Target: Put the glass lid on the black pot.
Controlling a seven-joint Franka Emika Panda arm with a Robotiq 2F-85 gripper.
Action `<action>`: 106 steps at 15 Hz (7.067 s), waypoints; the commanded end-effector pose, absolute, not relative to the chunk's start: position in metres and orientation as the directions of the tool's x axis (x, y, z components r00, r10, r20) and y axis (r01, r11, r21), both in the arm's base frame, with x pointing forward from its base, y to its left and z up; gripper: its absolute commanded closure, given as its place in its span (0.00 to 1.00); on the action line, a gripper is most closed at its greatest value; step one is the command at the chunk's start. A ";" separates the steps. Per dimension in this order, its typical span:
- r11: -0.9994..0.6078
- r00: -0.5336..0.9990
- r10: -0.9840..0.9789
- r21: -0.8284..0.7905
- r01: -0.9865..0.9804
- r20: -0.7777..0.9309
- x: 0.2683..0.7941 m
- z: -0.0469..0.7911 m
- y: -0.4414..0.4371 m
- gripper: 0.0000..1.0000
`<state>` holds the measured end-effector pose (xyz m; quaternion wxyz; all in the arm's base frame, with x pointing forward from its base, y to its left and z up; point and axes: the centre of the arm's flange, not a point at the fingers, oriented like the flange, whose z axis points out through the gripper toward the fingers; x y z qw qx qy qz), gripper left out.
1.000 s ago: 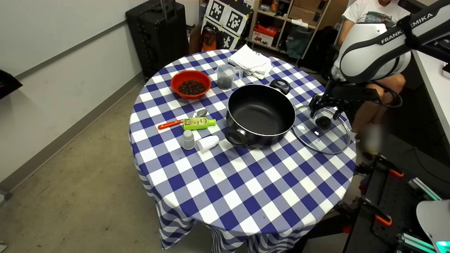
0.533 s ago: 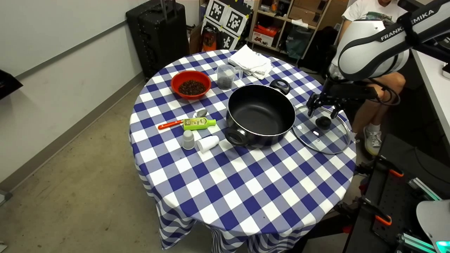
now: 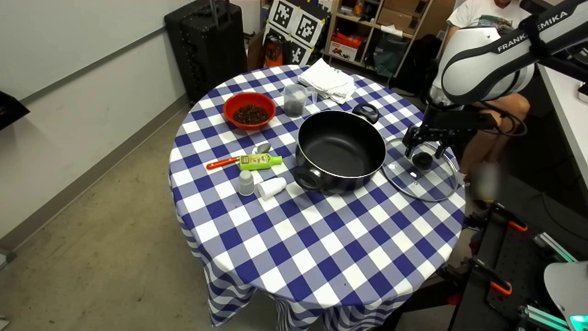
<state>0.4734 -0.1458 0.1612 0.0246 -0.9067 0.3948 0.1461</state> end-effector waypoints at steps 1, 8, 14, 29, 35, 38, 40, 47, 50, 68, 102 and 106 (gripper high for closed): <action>-0.704 0.655 -0.690 0.073 -0.707 -0.309 0.475 0.165 -0.145 0.00; -0.701 0.644 -0.696 0.106 -0.705 -0.317 0.469 0.160 -0.152 0.00; -0.707 0.653 -0.689 0.092 -0.701 -0.314 0.470 0.158 -0.148 0.40; -0.646 0.602 -0.761 0.195 -0.738 -0.242 0.443 0.220 -0.175 0.75; -0.632 0.646 -0.762 0.261 -0.730 -0.038 0.444 0.333 -0.186 0.75; -0.704 0.733 -0.679 0.244 -0.667 0.043 0.463 0.396 -0.166 0.75; -0.778 0.806 -0.587 0.222 -0.588 0.078 0.486 0.431 -0.134 0.75; -0.957 0.960 -0.241 0.131 -0.260 0.142 0.565 0.491 0.016 0.75; -0.982 0.976 -0.159 0.074 -0.172 0.149 0.581 0.487 0.052 0.75; -1.000 1.000 -0.015 0.012 -0.015 -0.007 0.621 0.362 0.080 0.75; -0.999 0.995 -0.045 0.002 -0.045 -0.085 0.634 0.306 0.055 0.75; -0.999 0.995 -0.050 0.011 -0.049 -0.085 0.634 0.308 0.052 0.75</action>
